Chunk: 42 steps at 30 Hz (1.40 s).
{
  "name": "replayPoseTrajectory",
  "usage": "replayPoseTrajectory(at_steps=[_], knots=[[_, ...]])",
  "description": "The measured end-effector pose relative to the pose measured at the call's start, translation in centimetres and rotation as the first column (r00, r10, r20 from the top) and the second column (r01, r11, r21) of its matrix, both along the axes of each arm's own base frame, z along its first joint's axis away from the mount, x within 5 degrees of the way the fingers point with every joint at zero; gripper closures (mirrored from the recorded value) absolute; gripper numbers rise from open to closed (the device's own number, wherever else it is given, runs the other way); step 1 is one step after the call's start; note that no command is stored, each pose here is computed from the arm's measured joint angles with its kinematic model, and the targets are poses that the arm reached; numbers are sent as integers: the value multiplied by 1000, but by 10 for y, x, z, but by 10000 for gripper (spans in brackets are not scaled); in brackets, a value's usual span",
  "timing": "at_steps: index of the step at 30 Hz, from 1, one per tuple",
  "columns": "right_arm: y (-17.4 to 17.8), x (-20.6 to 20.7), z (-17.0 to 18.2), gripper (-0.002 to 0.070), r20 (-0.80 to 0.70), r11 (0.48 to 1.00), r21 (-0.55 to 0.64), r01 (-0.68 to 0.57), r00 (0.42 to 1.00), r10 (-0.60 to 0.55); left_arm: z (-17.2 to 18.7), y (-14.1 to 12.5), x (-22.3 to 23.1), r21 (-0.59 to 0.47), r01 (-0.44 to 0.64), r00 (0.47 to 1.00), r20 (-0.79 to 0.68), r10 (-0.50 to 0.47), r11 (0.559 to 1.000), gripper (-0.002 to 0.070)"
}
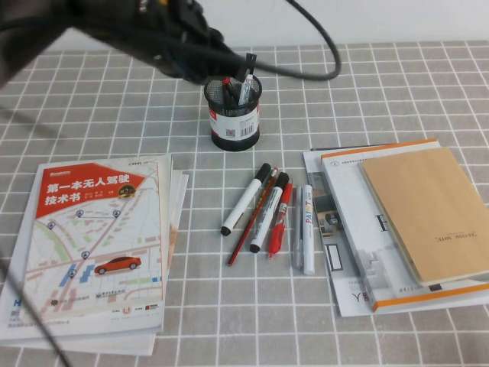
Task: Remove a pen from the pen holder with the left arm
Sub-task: 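Take a marker out of the pen holder and lay it on the table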
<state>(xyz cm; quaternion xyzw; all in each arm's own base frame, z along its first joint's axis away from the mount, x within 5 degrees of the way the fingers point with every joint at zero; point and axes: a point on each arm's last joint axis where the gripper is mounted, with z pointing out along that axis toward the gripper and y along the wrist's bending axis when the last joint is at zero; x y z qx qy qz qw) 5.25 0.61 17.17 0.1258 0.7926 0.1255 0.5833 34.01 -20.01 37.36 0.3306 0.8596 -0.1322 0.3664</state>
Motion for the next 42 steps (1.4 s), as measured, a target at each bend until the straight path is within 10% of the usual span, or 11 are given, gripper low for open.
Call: replayPoseTrajectory(at_steps=[15, 33, 42], knots=[[0, 0, 0, 689, 0, 1000, 0, 0, 1000, 0, -35, 80, -152, -175, -98, 986, 117, 119, 980, 674], [0, 0, 0, 689, 0, 1000, 0, 0, 1000, 0, -56, 96, -168, -152, -112, 969, 204, 142, 982, 675], [0, 0, 0, 689, 0, 1000, 4, 0, 1000, 0, -106, 129, -211, -443, -77, 807, 498, 317, 893, 675]])
